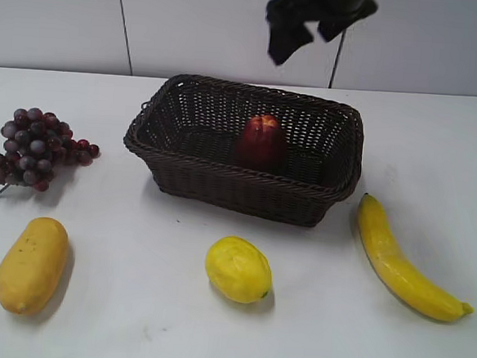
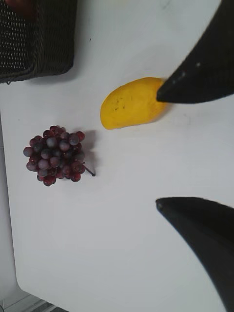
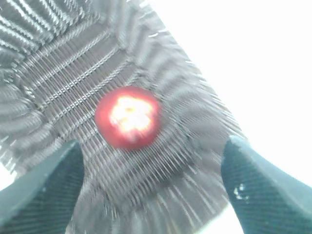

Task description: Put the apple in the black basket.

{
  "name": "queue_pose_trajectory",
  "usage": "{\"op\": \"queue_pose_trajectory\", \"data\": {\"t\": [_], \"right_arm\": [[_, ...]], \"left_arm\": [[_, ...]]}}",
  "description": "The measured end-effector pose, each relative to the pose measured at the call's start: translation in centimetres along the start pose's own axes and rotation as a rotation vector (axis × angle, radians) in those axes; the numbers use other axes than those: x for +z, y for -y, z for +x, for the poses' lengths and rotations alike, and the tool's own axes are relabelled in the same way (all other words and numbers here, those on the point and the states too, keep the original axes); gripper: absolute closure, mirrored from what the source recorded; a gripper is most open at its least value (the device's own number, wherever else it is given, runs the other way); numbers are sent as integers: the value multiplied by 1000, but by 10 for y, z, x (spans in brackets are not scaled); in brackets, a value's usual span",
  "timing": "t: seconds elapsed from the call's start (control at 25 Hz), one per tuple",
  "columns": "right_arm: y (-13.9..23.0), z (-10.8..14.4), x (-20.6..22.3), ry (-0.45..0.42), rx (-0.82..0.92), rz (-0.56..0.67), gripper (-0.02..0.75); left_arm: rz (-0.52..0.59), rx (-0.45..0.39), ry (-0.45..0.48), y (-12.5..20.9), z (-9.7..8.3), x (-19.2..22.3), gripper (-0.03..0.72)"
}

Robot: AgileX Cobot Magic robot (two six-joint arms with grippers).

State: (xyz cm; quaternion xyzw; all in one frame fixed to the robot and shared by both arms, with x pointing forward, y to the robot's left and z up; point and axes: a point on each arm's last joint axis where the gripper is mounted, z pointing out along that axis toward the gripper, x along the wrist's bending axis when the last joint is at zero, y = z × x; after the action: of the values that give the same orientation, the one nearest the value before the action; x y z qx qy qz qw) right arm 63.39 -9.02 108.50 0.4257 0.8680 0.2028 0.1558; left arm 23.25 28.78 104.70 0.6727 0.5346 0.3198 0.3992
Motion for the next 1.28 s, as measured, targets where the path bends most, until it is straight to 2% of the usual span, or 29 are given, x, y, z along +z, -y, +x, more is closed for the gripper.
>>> {"op": "queue_pose_trajectory", "data": {"t": [0.24,0.36,0.56,0.76,0.96,1.28], "right_arm": [[30,-53,-104,106,197,-62,85],[64,-62,-144,163,253,-79,106],[139,-35,-177,178,299,-98,127],[221,2,-196,153,360,-243,141],[299,31,-201,164,372,-341,145],[379,58,-196,193,368,-404,146]], "left_arm": [[0,0,0,0,0,0,235],[0,0,0,0,0,0,235],[0,0,0,0,0,0,235],[0,0,0,0,0,0,235],[0,0,0,0,0,0,235],[0,0,0,0,0,0,235]]}}
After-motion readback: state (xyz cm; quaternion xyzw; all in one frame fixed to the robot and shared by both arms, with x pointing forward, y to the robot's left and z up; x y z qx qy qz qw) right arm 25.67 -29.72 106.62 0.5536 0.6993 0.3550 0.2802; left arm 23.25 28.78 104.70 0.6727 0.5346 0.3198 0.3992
